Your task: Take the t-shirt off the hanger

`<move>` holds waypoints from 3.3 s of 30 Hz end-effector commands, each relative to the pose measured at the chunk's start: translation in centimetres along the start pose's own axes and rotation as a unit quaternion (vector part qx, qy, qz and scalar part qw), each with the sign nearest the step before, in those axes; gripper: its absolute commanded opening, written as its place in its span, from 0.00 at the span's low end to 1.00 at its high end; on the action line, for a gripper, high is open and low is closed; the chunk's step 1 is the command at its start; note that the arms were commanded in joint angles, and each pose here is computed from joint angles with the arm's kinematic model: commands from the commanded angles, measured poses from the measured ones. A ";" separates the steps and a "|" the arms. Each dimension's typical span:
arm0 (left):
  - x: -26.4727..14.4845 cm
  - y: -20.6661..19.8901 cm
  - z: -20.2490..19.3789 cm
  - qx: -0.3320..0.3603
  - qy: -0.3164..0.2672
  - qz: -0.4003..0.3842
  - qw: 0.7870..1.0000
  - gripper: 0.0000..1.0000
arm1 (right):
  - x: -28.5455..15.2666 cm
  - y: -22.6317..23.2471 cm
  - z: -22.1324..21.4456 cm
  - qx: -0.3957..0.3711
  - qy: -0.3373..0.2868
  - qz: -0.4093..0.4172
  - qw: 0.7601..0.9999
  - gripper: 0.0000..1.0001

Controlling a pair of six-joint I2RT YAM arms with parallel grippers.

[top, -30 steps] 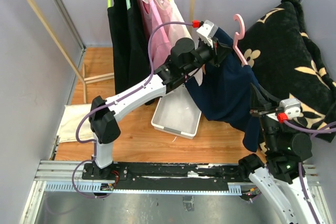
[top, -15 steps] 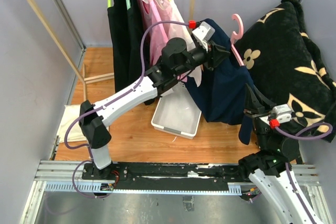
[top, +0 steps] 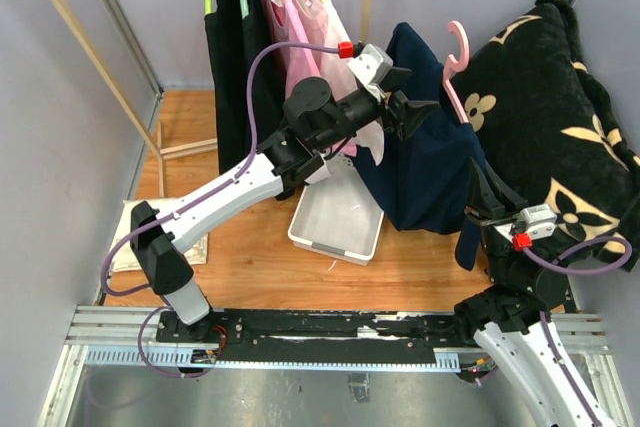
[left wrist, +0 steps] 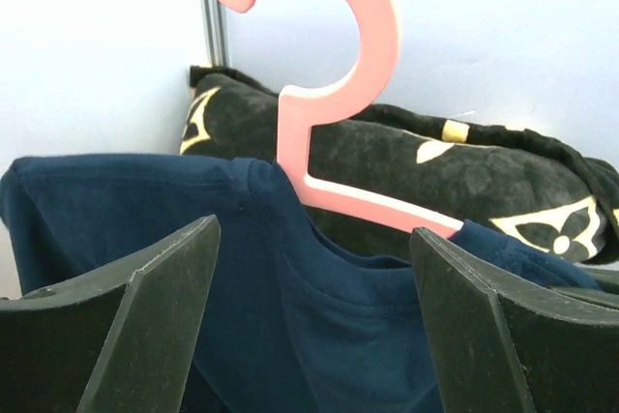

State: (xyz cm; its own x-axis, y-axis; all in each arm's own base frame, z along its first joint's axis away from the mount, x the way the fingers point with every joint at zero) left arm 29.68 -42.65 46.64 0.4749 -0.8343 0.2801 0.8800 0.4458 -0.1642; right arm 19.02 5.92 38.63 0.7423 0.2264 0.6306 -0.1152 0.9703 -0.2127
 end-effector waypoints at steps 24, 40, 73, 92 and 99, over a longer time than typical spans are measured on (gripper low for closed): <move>4.5 0.4 1.1 0.043 -0.066 -0.008 0.997 0.65 | 0.6 0.4 4.9 0.005 -0.095 0.032 0.995 0.01; 4.9 0.8 2.2 0.044 -0.086 0.005 0.995 0.00 | 0.3 -0.3 3.8 0.024 0.019 0.035 0.999 0.36; 3.7 4.8 10.0 0.098 -0.124 0.071 0.985 0.01 | -3.6 -1.1 -1.0 0.048 0.187 -0.001 0.981 0.12; 3.2 4.2 11.4 0.100 -0.135 0.062 0.984 0.00 | -3.2 -0.5 -1.4 0.062 0.186 0.003 0.980 0.36; 3.4 4.8 10.6 0.103 -0.126 0.074 0.984 0.01 | -3.0 -0.9 0.4 0.066 0.168 0.008 0.984 0.45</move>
State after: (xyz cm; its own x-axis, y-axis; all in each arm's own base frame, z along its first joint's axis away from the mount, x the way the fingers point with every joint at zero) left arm 37.14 -42.80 51.05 0.5874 -0.7244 0.3609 0.7881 0.6133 -0.0516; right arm 17.85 4.58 34.84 0.9382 0.2149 0.2714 -0.1848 0.9738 -0.1322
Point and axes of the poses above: each gripper's point midway between its finger pads, its own x axis out along the fingers, its own y axis along the line the jaws close on, z = x × y, the point moved 2 cm from there along -x, back along the fingers, and after that the axes turned 8 degrees about -x, right-handed, at the moved point
